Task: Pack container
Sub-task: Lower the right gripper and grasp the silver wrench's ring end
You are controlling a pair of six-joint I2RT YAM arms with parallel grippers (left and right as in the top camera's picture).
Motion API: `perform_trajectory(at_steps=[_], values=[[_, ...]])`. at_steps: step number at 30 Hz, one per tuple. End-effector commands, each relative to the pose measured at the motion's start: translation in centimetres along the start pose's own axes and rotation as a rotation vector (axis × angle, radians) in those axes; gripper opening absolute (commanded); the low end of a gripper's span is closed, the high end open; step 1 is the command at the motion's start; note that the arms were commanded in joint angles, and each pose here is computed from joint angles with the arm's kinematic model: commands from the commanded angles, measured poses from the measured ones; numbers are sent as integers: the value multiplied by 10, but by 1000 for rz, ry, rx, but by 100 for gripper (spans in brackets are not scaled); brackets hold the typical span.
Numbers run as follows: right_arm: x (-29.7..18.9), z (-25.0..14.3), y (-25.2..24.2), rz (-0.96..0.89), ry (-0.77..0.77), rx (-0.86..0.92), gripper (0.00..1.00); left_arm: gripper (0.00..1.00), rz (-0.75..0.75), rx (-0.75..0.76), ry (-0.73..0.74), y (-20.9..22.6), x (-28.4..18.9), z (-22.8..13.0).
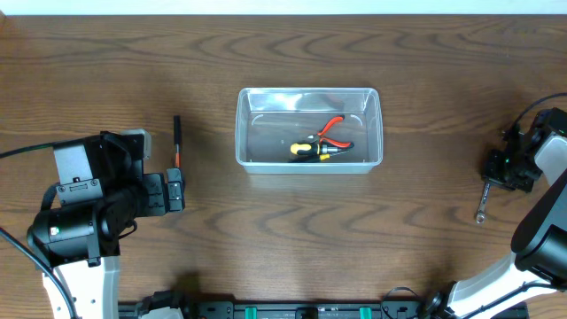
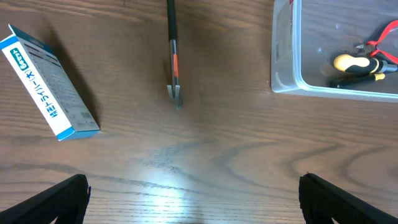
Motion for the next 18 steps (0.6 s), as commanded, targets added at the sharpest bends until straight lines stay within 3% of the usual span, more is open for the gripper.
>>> perform_trajectory(at_steps=[1, 5, 11, 18], values=[[31, -32, 1, 22, 132, 8, 7, 98, 1, 13, -29, -1, -8, 7], [31, -32, 3, 33, 132, 9, 1, 98, 1, 13, -29, -1, -8, 7], [17, -21, 24, 140, 112, 5, 1, 98, 1, 13, -29, -1, -8, 8], [-73, 22, 72, 169, -25, -157, 1, 98, 2, 13, -30, -1, -8, 8]])
Point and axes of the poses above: each gripper's point midway between its finger pads, its own x axis out along the fingers, its own y axis along the line the jaws close on, z = x × y, the point moved 1 cm from there along -x, back along the fingers, and after that the axes turned 12 degrees about x, right-handed, at the moved point
